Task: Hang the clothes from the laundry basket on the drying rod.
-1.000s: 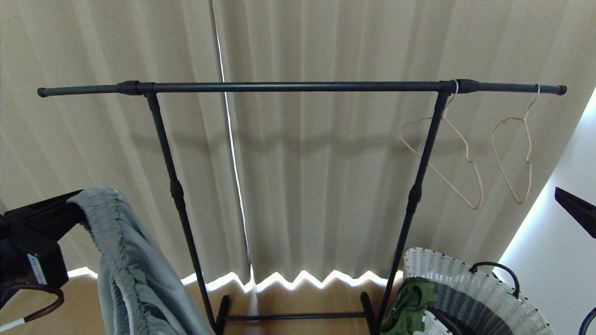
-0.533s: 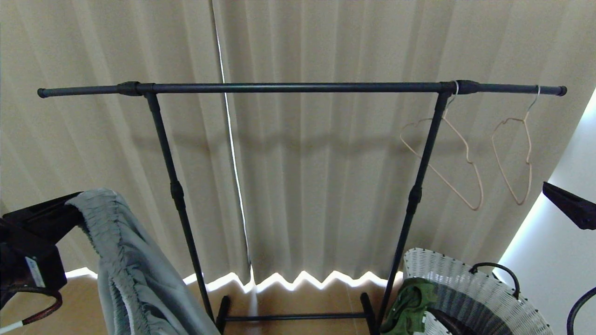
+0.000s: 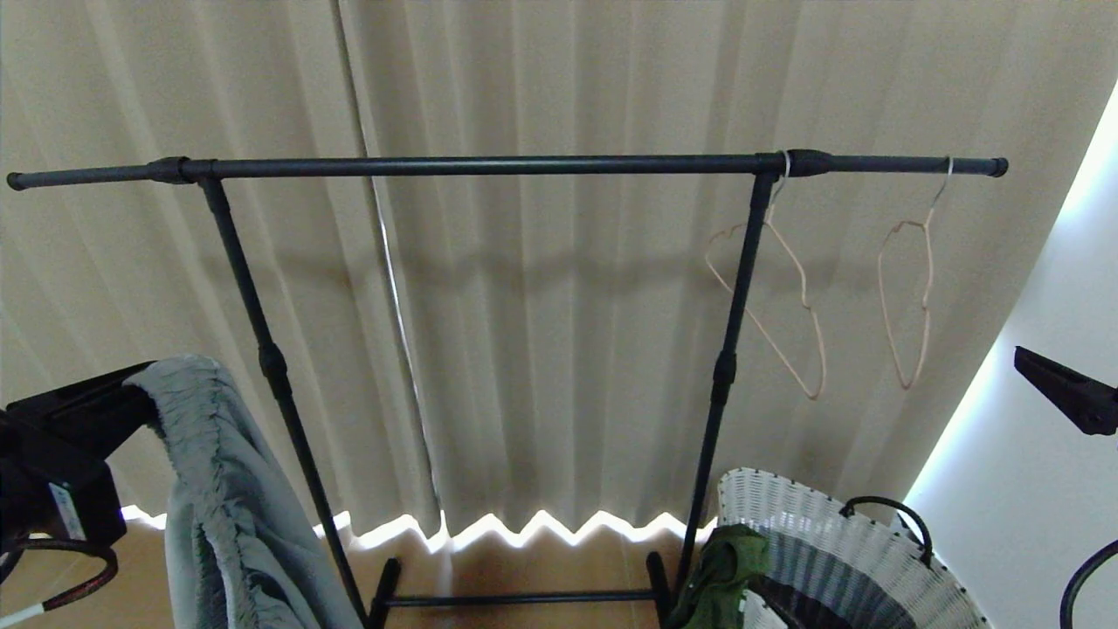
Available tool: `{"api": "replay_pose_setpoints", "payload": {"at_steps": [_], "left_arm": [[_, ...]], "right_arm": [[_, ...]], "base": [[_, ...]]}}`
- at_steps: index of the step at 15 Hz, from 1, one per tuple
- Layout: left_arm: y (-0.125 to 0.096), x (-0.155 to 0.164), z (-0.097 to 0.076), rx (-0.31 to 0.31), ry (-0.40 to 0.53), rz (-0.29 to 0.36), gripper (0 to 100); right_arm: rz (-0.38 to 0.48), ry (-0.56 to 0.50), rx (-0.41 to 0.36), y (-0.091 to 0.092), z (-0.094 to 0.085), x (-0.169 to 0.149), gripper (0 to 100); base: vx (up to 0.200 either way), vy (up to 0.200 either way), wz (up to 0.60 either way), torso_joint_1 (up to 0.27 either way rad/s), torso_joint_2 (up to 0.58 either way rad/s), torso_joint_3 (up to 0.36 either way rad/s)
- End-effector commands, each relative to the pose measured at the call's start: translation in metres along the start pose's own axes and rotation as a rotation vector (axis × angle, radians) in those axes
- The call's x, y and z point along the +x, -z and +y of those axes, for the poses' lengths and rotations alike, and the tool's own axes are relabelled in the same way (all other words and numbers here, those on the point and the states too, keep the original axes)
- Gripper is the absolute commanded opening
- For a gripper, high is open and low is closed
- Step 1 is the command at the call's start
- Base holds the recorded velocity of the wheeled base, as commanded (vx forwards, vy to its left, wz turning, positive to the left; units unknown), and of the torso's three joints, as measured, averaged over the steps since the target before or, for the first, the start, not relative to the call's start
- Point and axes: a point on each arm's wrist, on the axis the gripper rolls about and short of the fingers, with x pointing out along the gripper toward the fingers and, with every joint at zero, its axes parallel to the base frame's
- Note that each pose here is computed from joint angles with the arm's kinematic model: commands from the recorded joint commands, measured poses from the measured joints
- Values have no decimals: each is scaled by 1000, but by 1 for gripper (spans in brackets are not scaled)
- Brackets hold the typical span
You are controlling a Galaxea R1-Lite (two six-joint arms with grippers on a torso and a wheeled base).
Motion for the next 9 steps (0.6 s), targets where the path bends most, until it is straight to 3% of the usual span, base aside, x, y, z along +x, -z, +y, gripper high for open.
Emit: {"api": "replay_pose_setpoints", "payload": {"at_steps": [1,8,9], "left_arm": [[0,0,0,1,0,1,0],[1,1,-1,-2,2,7,0],[1,1,0,-2,0,7,0]], "right_arm": [[1,1,1,0,0,0,100],[26,1,5,1,1,8,100],[32,-2,6,2,1,10,100]], "base": [[0,0,0,0,0,0],[0,0,0,0,0,0],[200,0,0,-2,-2,2]]}}
